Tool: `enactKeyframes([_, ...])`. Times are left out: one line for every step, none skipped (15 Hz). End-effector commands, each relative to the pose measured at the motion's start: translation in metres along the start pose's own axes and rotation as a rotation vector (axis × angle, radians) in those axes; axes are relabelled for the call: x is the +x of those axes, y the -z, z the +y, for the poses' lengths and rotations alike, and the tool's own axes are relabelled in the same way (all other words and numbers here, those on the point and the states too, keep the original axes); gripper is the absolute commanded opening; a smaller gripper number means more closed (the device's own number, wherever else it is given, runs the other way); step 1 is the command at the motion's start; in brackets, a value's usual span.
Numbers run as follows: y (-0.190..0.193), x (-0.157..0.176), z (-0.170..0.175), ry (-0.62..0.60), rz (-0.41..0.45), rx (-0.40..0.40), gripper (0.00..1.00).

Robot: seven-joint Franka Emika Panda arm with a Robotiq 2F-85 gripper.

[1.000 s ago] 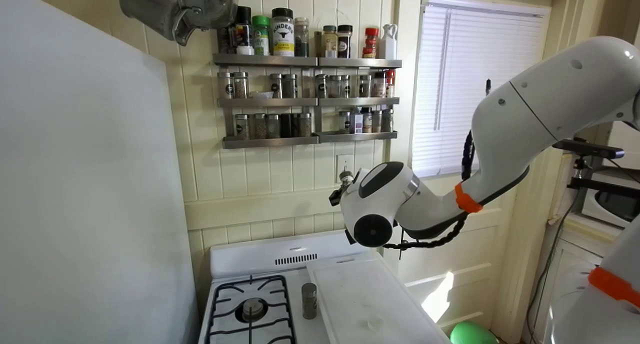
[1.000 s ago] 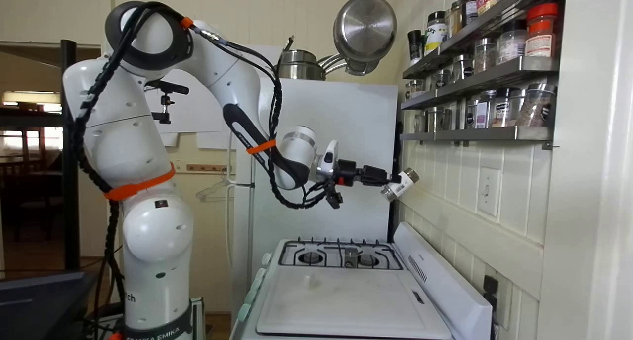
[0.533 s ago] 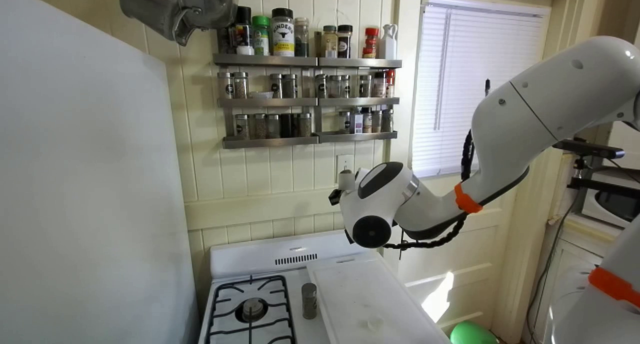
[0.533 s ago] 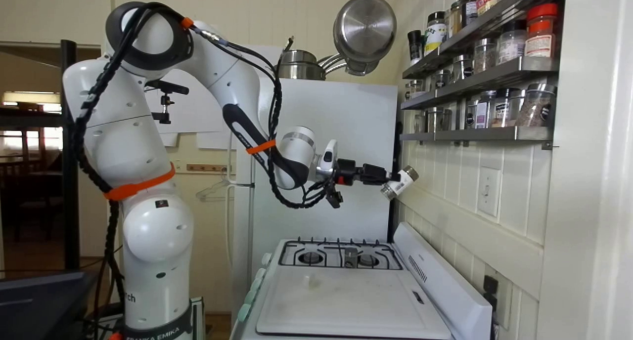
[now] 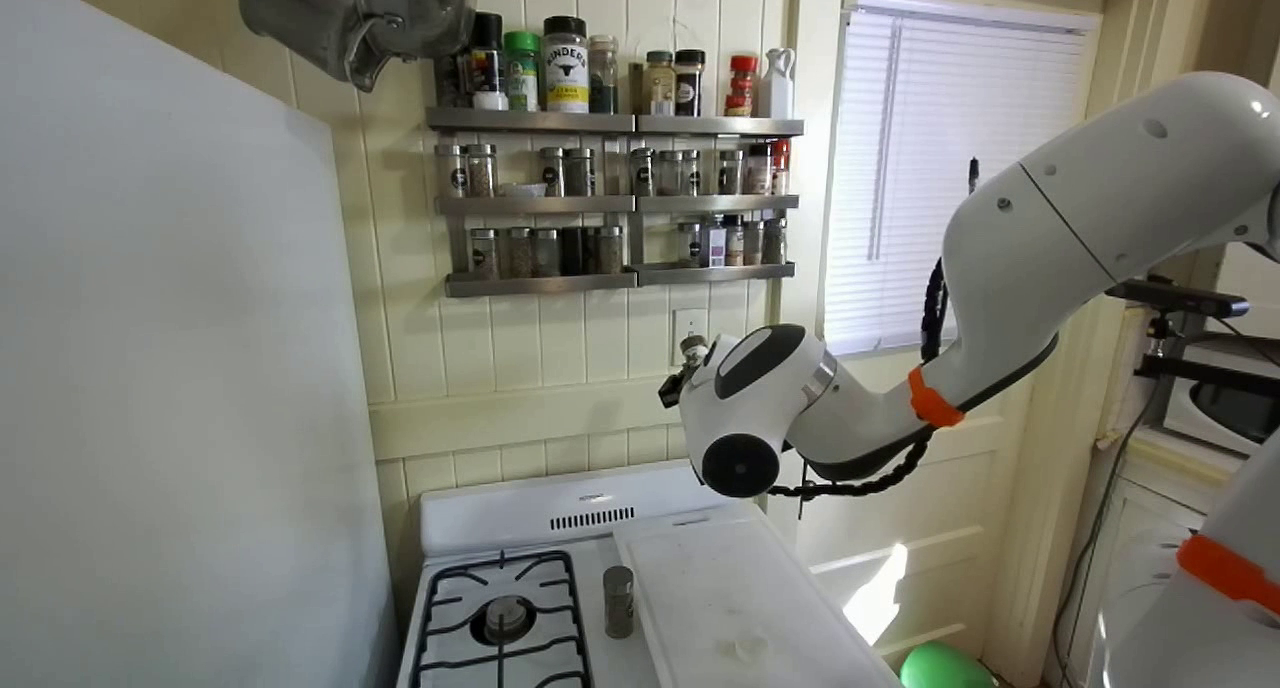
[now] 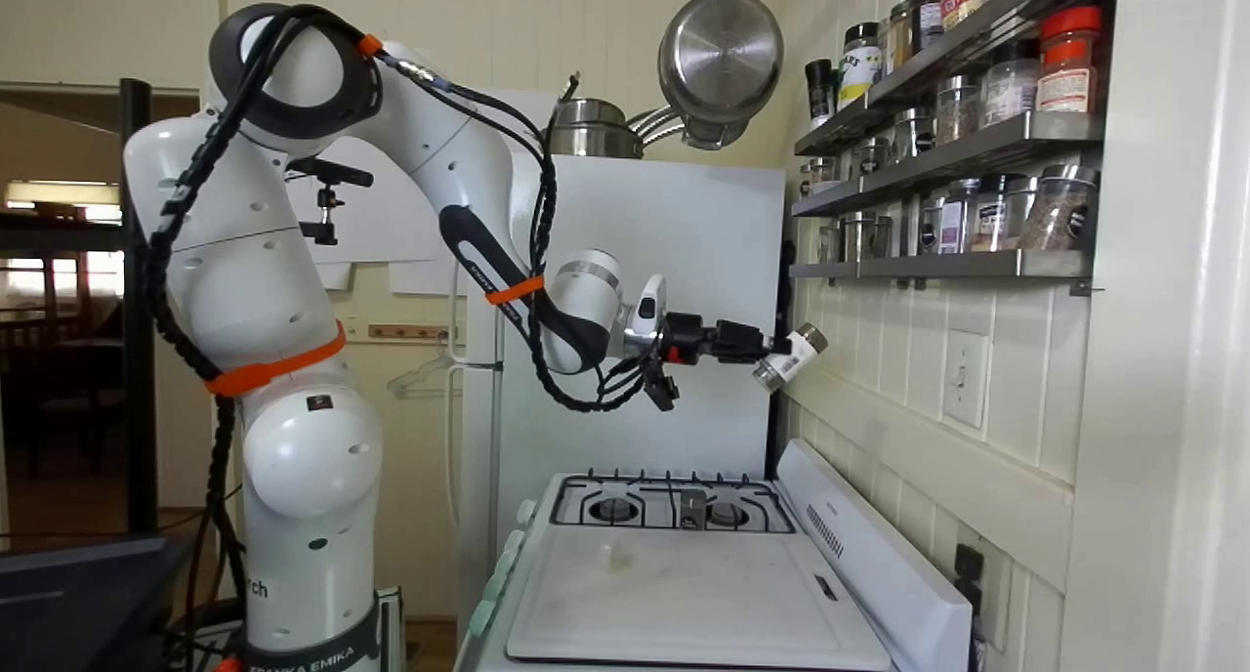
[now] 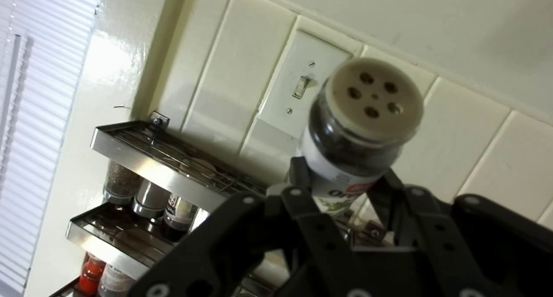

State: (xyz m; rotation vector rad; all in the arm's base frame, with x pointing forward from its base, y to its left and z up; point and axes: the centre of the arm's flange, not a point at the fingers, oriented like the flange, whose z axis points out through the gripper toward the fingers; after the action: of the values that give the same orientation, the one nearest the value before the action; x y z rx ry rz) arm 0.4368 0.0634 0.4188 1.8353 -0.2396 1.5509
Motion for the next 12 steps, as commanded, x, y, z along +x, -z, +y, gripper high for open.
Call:
enactKeyframes([0.0075, -0.0042, 0.0022, 0.006, 0.011, -0.006, 0.13])
enactKeyframes([0.0075, -0.0053, 0.0010, 0.019, 0.027, -0.022, 0.13])
enactKeyframes([0.0075, -0.0022, 0.0045, -0.003, 0.017, -0.013, 0.13])
enactKeyframes([0.0082, -0.0031, 0.0032, 0.004, 0.017, -0.012, 0.13])
enactKeyframes([0.0080, -0.0046, 0.0017, 0.012, 0.018, -0.014, 0.13])
enactKeyframes([0.0072, -0.0037, 0.0030, 0.004, 0.012, -0.012, 0.13])
enactKeyframes([0.0073, -0.0042, 0.0025, 0.005, 0.007, -0.009, 0.13])
enactKeyframes([0.0084, -0.0042, 0.0025, 0.009, 0.023, -0.018, 0.13])
enactKeyframes([0.0088, -0.0031, 0.0036, -0.004, 0.013, -0.007, 0.13])
enactKeyframes([0.0077, -0.0055, 0.0012, 0.020, 0.015, -0.022, 0.13])
enactKeyframes([0.0069, -0.0047, 0.0029, 0.015, 0.016, -0.023, 0.13])
enactKeyframes([0.0077, -0.0039, 0.0038, 0.004, 0.012, -0.017, 0.13])
